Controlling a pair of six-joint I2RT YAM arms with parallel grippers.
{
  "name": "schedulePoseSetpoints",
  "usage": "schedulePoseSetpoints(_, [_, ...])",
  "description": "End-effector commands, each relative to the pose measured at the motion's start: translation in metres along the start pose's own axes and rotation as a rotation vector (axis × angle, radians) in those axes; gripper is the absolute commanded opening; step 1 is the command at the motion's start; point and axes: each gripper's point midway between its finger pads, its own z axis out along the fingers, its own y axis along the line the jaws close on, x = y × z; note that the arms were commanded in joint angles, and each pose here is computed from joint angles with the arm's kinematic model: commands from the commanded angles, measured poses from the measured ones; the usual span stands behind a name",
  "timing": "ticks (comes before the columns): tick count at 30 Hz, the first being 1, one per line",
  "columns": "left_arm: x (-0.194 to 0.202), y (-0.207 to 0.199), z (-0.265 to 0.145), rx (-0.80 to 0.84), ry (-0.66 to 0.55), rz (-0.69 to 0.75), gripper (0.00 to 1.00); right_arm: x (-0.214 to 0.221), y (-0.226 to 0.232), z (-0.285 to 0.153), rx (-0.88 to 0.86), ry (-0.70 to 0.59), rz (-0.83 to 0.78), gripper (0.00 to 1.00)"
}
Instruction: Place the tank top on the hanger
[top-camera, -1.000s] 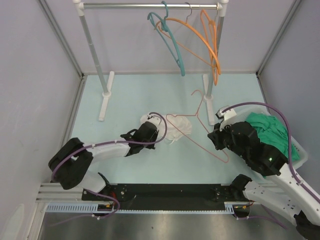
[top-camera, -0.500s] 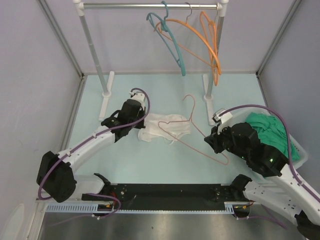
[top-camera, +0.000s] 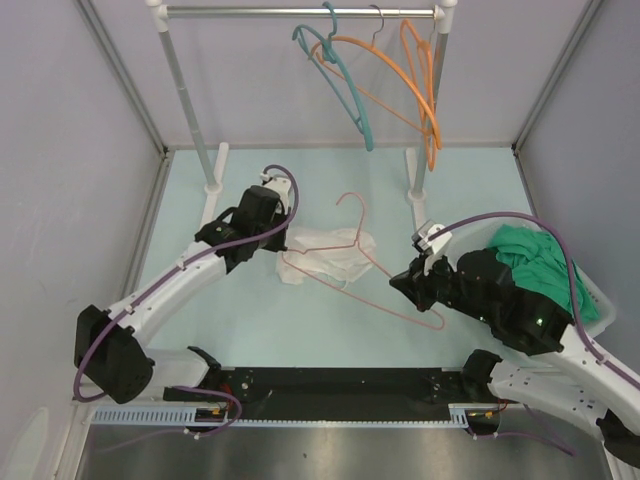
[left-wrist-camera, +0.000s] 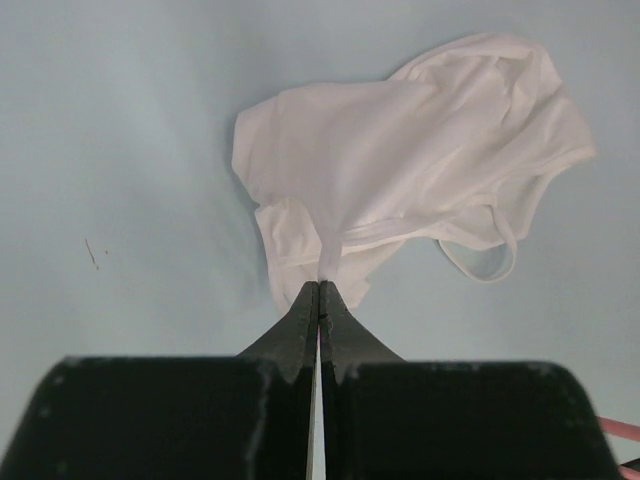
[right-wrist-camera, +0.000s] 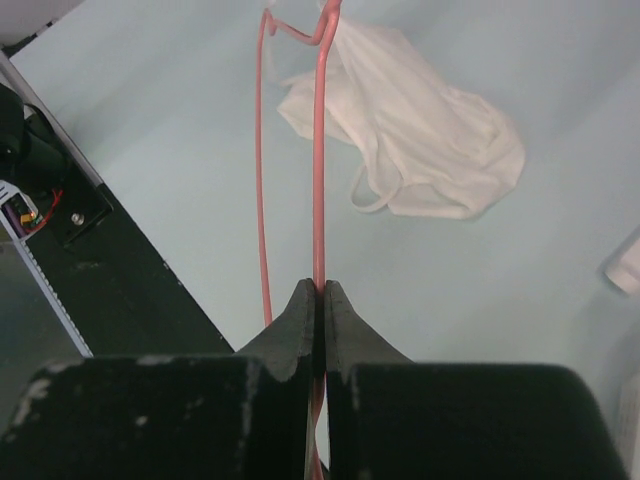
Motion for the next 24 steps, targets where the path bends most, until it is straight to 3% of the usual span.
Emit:
schedulePoseSetpoints(1, [-0.028,-0.013,-0.032,0.100,-0.077,-0.008,0.00,-0.028,0.005,0.012,0.003,-0.116,-0.036,0.00])
schedulePoseSetpoints(8, [-0.041,-0.035,-0.067,0.245,-0.136,-0.043,0.00,-0.031,0.011,0.021,0.005,-0.119,-0.072,0.00])
schedulePoseSetpoints(17, [-0.044,0.004,-0.064,0.032,-0.136,0.041,0.00,-0.031,0.023,0.011,-0.033,-0.084,-0.073,0.00])
schedulePoseSetpoints(24, [-0.050,0.013,-0.054,-0.011,-0.137,0.088,0.00,-0.017,0.014,-0.001,0.008,-0.038,-0.071,0.00])
